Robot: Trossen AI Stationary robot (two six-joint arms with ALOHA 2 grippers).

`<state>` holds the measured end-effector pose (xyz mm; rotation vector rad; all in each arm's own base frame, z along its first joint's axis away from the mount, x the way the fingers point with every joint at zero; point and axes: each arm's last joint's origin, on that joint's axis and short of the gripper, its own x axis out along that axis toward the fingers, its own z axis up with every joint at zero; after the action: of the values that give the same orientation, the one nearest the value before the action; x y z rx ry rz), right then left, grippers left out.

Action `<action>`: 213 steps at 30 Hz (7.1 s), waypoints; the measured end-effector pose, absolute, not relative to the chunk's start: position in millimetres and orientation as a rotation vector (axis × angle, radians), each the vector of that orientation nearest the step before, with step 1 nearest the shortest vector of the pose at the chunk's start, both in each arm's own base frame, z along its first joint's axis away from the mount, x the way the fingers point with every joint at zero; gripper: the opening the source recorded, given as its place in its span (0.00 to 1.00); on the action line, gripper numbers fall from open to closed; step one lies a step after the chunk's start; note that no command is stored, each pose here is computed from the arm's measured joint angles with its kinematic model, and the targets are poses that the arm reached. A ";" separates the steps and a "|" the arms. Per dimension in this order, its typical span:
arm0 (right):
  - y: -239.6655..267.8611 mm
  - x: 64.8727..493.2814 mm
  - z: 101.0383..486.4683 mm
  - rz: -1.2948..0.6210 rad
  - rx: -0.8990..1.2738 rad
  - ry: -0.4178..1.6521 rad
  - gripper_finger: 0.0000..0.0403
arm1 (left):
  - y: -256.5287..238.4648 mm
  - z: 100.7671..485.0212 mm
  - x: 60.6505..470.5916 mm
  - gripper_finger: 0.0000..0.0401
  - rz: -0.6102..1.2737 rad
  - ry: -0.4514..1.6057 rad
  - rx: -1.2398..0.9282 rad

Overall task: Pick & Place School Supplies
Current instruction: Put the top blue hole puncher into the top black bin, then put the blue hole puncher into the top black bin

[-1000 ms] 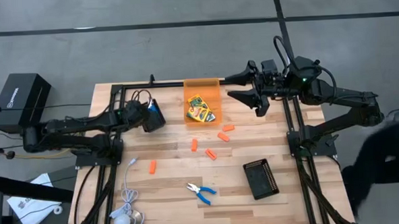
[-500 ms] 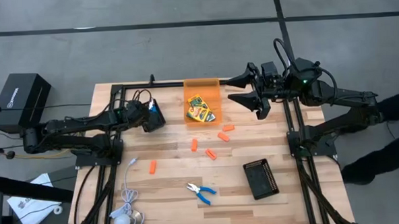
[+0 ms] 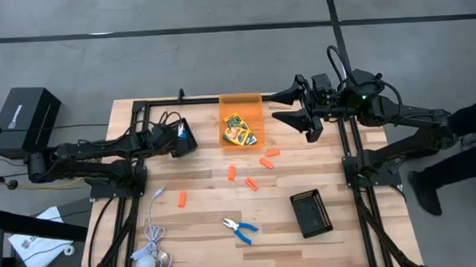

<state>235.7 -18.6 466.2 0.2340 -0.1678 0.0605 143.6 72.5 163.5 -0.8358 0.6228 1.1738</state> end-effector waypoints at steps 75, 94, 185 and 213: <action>-46.0 291.3 465.8 -0.117 0.285 -0.311 0.65 | -43.7 188.5 267.2 0.40 -0.332 0.614 -0.277; -35.1 284.5 465.1 0.028 0.244 -0.222 0.65 | -75.4 203.4 322.9 0.40 -0.174 0.686 -0.255; -34.9 243.5 531.1 -0.001 0.011 -0.147 0.65 | -114.5 127.5 381.0 0.40 -0.423 0.989 -0.054; -33.5 243.5 531.5 0.025 0.027 -0.151 0.65 | -140.1 105.3 393.2 0.43 -0.401 1.027 -0.142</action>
<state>243.5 -33.5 531.5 0.0270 -0.1512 0.0248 393.2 -140.1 105.3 -0.1420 1.0266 -0.4007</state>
